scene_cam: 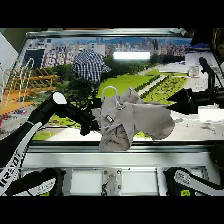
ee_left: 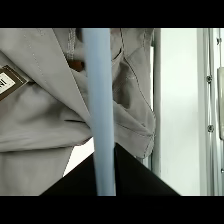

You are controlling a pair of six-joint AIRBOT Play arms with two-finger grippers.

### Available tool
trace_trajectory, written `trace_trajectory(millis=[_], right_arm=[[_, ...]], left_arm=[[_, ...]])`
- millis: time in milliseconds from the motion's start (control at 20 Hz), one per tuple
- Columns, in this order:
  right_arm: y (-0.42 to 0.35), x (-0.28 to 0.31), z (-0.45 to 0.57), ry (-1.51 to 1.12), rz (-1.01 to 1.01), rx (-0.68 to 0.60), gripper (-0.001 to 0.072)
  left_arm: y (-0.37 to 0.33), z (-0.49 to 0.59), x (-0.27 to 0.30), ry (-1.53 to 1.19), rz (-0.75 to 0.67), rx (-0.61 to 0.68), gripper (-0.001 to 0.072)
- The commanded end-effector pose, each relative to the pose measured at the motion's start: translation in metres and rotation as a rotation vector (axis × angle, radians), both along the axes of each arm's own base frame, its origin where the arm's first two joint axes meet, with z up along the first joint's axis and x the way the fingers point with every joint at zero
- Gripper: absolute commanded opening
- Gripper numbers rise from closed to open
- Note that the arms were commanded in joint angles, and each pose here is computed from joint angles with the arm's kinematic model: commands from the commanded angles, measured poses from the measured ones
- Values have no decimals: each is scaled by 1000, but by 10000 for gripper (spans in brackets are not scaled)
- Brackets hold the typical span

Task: Fold the clothes and pants, and hang the long-sleeved shirts on hangers.

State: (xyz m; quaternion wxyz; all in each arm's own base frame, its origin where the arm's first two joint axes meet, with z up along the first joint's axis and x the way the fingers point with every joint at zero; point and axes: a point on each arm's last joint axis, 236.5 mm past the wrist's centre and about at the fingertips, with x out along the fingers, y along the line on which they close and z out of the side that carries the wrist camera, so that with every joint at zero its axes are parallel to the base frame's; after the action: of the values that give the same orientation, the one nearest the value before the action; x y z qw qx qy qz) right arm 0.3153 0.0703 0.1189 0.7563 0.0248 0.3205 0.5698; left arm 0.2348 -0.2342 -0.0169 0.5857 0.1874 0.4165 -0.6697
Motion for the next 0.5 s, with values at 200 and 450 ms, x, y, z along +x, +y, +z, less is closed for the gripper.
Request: trace_trajectory(millis=[200, 450], right_arm=[[6, 3, -35, -119, -5, 34, 613], [30, 2, -38, -104, 56, 82, 612]], left_arm=[[0, -1, 2, -7, 3, 2, 13], [0, -1, 3, -9, 6, 2, 14]])
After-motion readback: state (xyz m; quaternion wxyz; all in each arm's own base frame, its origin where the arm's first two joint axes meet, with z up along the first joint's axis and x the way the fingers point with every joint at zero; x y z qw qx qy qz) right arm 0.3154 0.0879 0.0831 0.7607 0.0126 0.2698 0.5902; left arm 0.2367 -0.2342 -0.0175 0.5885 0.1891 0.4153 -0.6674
